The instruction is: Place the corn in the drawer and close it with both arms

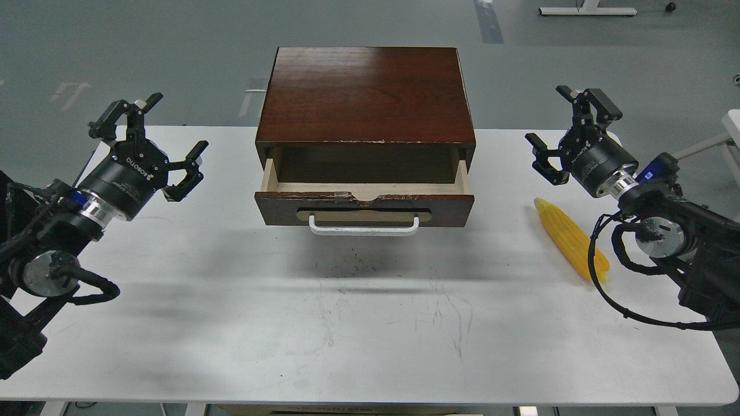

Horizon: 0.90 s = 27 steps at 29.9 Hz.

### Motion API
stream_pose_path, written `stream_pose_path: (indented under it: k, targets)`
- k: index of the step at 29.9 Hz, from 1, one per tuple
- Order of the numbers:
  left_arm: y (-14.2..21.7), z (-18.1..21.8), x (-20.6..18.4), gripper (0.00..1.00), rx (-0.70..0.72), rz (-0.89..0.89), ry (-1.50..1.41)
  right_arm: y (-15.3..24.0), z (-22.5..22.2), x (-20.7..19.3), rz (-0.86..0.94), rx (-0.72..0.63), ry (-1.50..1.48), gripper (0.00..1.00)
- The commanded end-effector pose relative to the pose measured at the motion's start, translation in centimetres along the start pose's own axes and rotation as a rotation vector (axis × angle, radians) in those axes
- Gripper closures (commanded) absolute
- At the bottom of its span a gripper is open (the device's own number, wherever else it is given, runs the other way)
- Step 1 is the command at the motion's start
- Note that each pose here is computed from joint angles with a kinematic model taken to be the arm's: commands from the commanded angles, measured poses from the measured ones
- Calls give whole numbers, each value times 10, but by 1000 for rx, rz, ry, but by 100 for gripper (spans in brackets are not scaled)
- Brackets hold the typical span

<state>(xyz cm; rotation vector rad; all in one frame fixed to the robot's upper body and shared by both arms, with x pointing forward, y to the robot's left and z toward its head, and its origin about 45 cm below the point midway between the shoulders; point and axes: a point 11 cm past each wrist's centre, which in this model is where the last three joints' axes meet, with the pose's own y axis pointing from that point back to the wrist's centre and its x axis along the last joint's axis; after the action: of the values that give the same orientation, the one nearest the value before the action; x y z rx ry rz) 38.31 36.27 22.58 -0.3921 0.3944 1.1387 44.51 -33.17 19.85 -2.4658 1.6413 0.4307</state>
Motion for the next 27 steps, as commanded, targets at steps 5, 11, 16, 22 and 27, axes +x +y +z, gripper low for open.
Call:
stream_pose_path:
  k: [5, 11, 16, 22, 27]
  targets:
    - [1, 0, 1, 1, 2, 2, -3, -2, 0, -2, -4, 4, -4, 0]
    - [1, 8, 10, 1, -6, 26, -23, -4, -5, -3, -6, 15, -4, 0]
    - [6, 12, 28, 1, -23, 83, -35, -3, -8, -1, -6, 13, 5, 0]
    - [11, 11, 38, 1, -3, 114, -49, 1, -4, 2, 2, 6, 5, 0]
    - [8, 9, 34, 1, -10, 104, -42, 3, -17, 9, 11, 16, 28, 0]
